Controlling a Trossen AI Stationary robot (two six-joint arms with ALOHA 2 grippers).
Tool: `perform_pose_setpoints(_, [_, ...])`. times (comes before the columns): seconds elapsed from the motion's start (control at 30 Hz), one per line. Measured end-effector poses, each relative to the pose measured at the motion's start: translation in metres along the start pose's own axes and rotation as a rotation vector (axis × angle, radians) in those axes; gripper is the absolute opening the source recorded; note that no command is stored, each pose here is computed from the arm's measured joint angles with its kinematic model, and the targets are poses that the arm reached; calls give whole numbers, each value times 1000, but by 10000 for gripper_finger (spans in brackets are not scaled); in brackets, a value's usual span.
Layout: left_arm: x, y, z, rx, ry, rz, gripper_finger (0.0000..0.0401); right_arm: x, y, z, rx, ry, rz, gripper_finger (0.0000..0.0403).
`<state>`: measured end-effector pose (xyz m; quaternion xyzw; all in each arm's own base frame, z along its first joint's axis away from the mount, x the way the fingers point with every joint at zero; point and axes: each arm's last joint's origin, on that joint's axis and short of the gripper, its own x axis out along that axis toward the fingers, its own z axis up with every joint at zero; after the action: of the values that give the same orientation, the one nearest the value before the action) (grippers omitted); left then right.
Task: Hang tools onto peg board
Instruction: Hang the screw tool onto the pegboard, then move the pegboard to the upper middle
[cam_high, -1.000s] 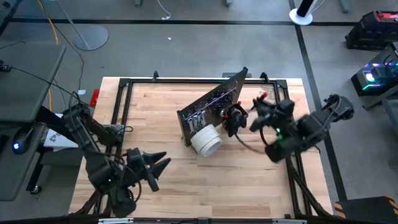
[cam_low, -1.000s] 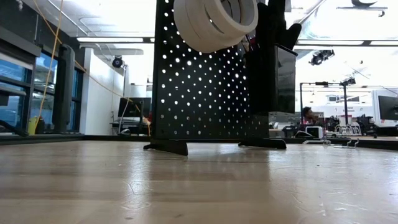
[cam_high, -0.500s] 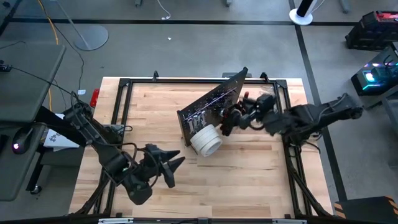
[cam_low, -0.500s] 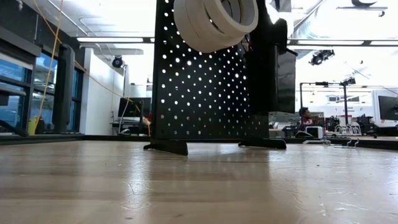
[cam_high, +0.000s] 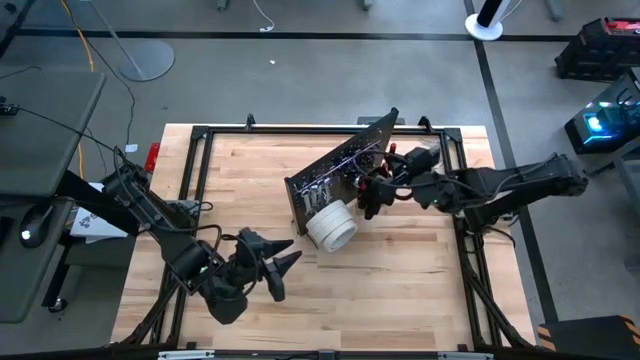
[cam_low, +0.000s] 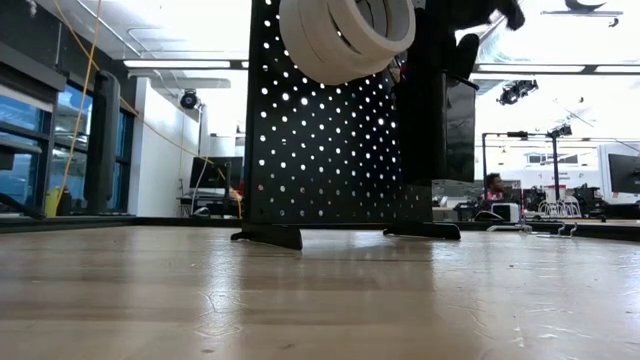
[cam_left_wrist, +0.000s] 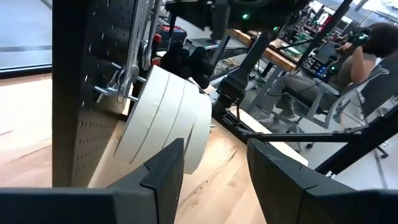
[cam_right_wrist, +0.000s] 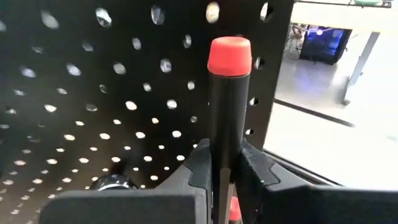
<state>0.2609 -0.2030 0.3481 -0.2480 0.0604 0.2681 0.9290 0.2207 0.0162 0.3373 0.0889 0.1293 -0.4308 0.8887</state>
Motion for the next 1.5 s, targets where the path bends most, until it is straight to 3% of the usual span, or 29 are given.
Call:
perform_pose_setpoints(0.13, [3,1,1,36,-6,11,168,8,2,-18,-10,-24,-15,28])
perform_pose_setpoints(0.47, [12,4,5,117,-17,39,168,10,0,-24,-52,-23,-60,29])
perform_pose_setpoints(0.53, [15,5,7,119,-20,48,168,10,0,-24,-45,-18,-52,51])
perform_pose_setpoints(0.83, [27,9,12,102,-7,69,168,7,6,-25,-32,51,89,226])
perform_pose_setpoints(0.93, [27,9,10,109,24,55,168,4,3,-23,-23,41,91,246])
perform_pose_setpoints(1.2, [27,10,7,126,104,19,163,-11,-15,-10,34,25,144,251])
perform_pose_setpoints(1.3, [29,10,-2,177,85,58,132,-19,-23,-4,64,14,179,251])
perform_pose_setpoints(1.43, [33,19,-22,209,94,152,33,-31,-31,2,82,-15,223,249])
perform_pose_setpoints(1.5, [32,25,-29,194,101,194,12,-37,-34,3,89,-23,246,242])
